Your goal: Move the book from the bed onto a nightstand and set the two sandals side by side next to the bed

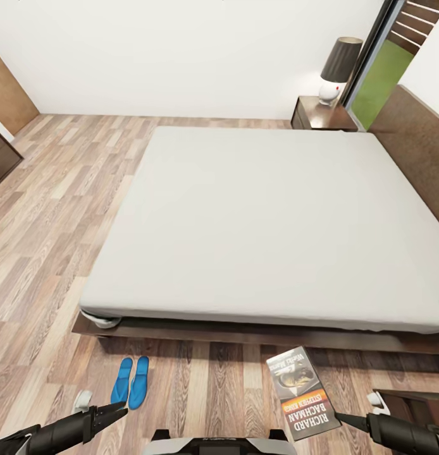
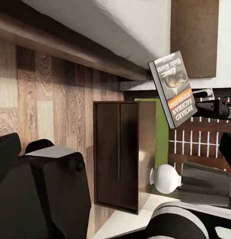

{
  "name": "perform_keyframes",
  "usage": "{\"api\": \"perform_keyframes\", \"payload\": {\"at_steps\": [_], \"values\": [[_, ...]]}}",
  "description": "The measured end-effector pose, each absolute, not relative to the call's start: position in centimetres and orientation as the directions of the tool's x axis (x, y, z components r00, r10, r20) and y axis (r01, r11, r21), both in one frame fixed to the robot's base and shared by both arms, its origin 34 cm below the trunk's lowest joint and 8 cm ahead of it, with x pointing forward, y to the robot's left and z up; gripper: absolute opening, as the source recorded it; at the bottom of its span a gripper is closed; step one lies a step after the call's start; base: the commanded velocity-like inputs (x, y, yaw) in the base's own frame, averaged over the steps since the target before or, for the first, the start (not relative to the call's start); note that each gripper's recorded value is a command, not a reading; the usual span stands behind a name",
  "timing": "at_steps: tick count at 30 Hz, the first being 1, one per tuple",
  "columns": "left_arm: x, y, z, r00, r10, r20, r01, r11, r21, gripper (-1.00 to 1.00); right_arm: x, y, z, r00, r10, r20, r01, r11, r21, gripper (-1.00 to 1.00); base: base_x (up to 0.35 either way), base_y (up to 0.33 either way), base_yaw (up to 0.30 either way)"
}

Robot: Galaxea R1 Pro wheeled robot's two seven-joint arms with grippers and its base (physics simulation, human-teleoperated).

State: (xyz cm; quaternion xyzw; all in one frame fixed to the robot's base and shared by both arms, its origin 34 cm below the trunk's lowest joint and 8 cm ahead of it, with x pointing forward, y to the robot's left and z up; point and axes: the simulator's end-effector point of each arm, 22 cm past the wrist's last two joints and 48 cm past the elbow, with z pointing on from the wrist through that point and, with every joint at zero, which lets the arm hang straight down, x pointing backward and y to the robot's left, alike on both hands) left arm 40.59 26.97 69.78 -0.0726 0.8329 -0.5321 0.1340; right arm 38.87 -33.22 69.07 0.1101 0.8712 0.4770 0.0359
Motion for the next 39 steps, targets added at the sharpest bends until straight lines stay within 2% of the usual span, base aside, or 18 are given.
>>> {"api": "perform_keyframes", "payload": {"at_steps": [39], "values": [[42.3, 26.1, 71.6, -0.943, -0.265, -0.201, 0.078, 0.411, -0.908, 1.0, 40.6, -33.3, 70.7, -0.974, 0.225, -0.018, 0.106, 0.524, 0.845, -1.0, 0.0, 0.0, 0.0]]}}
